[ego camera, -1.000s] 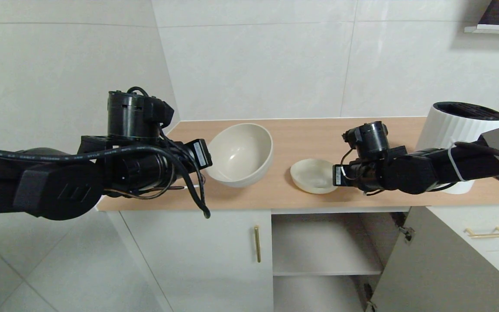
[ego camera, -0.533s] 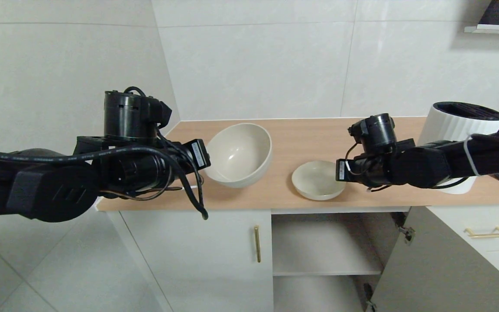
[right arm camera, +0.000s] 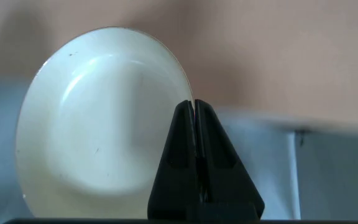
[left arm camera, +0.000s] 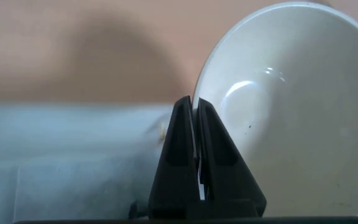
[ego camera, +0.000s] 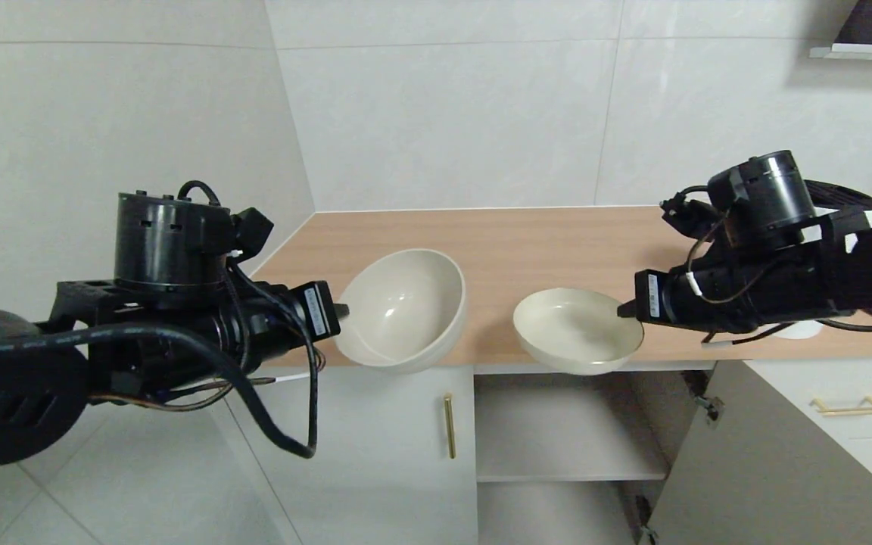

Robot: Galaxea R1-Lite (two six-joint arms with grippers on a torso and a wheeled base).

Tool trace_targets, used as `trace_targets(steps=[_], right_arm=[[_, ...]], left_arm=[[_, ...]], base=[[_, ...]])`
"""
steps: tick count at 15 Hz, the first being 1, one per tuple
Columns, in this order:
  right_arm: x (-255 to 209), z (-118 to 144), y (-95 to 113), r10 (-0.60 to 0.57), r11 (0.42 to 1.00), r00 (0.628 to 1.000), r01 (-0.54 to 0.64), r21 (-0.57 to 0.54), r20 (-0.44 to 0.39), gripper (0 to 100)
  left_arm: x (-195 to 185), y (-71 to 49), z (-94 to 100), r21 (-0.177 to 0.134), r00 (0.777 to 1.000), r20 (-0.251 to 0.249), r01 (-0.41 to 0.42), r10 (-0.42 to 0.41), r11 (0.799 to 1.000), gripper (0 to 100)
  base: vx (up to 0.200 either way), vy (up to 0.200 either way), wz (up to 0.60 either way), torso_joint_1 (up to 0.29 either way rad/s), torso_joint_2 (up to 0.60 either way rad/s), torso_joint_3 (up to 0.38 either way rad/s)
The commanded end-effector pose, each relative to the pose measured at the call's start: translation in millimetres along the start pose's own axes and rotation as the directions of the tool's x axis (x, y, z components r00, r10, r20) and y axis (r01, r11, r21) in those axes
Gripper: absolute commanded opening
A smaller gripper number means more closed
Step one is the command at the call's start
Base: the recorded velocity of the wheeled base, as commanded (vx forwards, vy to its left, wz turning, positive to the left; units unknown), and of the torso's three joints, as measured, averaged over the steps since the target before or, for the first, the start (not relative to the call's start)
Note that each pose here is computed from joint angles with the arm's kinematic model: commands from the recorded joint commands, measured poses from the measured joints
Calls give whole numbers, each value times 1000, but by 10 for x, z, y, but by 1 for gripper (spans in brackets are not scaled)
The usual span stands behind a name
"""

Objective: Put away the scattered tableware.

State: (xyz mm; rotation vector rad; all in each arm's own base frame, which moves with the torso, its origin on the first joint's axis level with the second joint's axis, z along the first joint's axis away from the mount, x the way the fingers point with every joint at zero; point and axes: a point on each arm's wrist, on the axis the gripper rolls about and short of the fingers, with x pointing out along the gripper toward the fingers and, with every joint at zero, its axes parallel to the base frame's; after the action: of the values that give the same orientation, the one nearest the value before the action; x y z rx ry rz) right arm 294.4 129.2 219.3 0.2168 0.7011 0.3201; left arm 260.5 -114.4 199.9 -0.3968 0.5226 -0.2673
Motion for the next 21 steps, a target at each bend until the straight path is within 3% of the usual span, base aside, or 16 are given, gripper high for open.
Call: trace_targets(steps=[1, 4, 7, 21], right_arm=[[-291, -138, -29, 14, 1000, 1000, -14, -21, 5, 0], [-275, -250, -71, 1, 999, 1000, -2, -53, -31, 0], [-244, -249, -78, -4, 999, 1000, 2, -52, -31, 0], [12, -250, -196, -43, 998, 998, 42, -38, -50, 0]], left_arm=[[-148, 20, -37, 0, 1000, 1, 18, -18, 1000, 0], [-143, 23, -45, 2, 1000, -6, 20, -20, 1000, 0], [-120, 31, -60, 2, 1000, -14, 16, -15, 1000, 0], [-16, 51, -119, 4, 999, -46, 1, -1, 1000, 0]], base=[[0, 0, 0, 0, 0, 0], [0, 0, 0, 0, 0, 0], [-200, 0, 0, 10, 2, 1], [0, 0, 0, -6, 13, 7]])
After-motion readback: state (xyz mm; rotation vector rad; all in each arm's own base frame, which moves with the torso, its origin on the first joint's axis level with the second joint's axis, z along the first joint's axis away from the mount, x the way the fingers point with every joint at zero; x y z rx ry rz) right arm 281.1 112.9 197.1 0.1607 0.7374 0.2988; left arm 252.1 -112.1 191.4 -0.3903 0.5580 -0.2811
